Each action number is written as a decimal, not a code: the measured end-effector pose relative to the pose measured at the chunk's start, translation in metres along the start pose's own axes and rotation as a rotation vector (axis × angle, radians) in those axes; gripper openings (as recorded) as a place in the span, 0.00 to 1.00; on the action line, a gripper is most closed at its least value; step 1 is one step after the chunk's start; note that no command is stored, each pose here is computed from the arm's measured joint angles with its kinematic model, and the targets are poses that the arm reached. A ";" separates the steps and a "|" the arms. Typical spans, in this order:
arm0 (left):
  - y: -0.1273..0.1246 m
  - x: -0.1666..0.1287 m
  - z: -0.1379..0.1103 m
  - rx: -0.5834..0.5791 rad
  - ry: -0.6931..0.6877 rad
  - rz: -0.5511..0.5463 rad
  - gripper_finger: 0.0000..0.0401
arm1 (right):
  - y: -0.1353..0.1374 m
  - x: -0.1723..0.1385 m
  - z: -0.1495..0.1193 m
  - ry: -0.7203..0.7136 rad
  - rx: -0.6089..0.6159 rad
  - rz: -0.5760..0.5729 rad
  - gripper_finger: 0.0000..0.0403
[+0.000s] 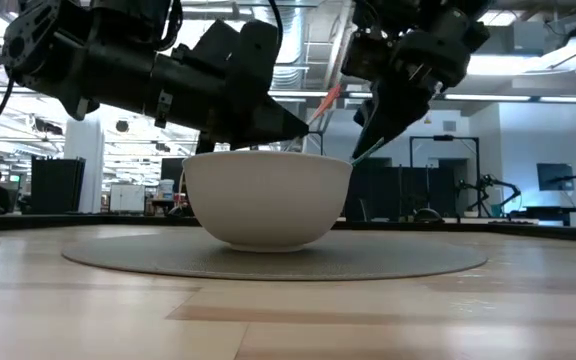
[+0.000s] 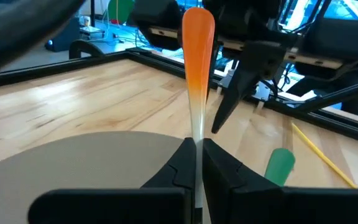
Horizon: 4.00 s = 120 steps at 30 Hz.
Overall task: Pick & Place Utensil
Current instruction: Put the orange fork into the gray bowl on the placemat, then put the gray cup on the gray placemat
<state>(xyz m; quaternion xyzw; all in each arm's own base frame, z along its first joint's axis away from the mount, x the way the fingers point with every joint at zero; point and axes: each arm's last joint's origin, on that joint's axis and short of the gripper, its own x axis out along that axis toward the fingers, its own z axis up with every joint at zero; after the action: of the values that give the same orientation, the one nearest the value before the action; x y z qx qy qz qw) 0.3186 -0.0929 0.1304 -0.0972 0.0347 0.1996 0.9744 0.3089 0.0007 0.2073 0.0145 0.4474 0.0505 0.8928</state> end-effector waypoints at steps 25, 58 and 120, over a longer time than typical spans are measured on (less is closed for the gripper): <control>0.003 0.000 -0.006 -0.027 0.044 0.044 0.04 | -0.005 0.041 -0.002 0.005 -0.117 0.123 0.16; 0.001 -0.001 -0.011 -0.030 0.130 -0.089 0.16 | -0.006 0.046 0.004 -0.028 -0.208 0.117 0.16; 0.061 -0.072 0.103 0.113 -0.157 -0.148 0.20 | 0.068 -0.085 -0.022 -0.125 -0.128 -0.064 0.16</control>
<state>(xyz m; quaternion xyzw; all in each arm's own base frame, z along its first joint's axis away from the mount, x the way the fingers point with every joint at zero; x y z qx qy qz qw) 0.2312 -0.0447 0.2284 -0.0285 -0.0380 0.1317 0.9901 0.2355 0.0593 0.2665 -0.0538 0.3867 0.0497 0.9193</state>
